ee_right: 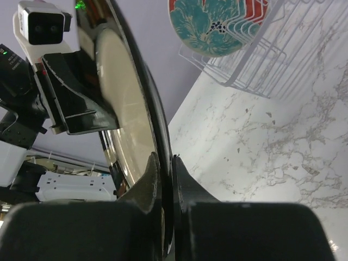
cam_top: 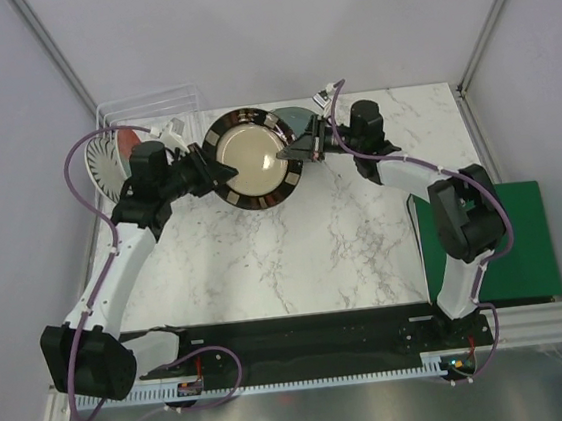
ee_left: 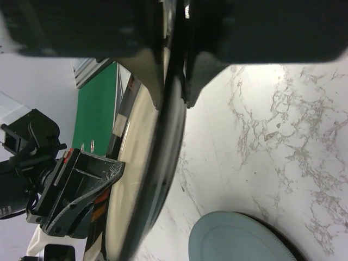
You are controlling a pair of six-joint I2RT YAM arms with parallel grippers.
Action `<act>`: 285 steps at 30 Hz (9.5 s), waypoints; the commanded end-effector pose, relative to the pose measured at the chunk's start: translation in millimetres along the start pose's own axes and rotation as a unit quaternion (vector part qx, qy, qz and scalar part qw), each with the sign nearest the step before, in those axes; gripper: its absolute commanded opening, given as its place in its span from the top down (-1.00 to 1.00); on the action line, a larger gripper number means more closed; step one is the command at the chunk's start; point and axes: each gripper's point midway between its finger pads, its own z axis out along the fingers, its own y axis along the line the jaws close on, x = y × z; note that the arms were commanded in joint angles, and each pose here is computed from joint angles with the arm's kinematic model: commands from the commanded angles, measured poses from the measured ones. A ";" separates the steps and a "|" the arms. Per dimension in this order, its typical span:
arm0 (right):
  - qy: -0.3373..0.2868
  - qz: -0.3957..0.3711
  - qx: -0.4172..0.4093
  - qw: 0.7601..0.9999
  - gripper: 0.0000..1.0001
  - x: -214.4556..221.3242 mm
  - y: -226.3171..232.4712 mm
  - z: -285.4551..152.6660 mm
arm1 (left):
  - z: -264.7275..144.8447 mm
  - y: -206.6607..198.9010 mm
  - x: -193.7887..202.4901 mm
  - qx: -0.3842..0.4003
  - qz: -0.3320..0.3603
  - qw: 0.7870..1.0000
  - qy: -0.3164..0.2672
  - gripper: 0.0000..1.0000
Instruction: Unload the plates from the dish rack
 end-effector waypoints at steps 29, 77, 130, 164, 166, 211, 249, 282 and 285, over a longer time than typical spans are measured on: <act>-0.030 0.013 0.248 0.968 1.00 37.1 -77.1 -96.1 | -119.4 107.4 -146.7 -0.447 0.215 0.827 -0.264 -0.99; 0.064 0.095 0.419 0.901 0.00 97.2 -211.5 -117.5 | -60.0 270.4 -153.3 -0.475 0.103 0.856 -0.174 -0.83; 0.002 -0.039 0.389 0.920 -0.04 25.8 -100.1 -115.5 | -157.9 157.5 -251.3 -0.477 0.213 0.787 -0.328 0.96; -0.015 -0.061 0.163 0.985 -0.15 0.7 -15.3 -51.8 | -123.4 39.0 -196.0 -0.266 0.176 0.901 -0.293 0.96; -0.023 -0.070 0.136 0.988 -0.18 -4.4 -4.2 -45.3 | -106.4 22.1 -175.8 -0.195 0.163 0.931 -0.260 0.95; -0.017 -0.038 0.193 0.980 1.00 29.2 -45.4 -41.9 | -41.5 31.0 -69.3 -0.146 0.115 0.970 -0.160 -0.86; 0.091 0.062 0.377 0.920 -0.15 104.4 -180.7 -90.8 | -144.8 244.3 -157.0 -0.533 0.117 0.810 -0.213 -0.99; 0.050 -0.049 0.529 0.846 -0.43 60.0 -140.7 -164.7 | -110.7 293.4 -166.6 -0.492 0.068 0.851 -0.174 0.95; 0.042 -0.055 0.521 0.851 -0.44 53.5 -133.0 -162.2 | -118.8 274.4 -180.8 -0.481 0.084 0.851 -0.195 0.95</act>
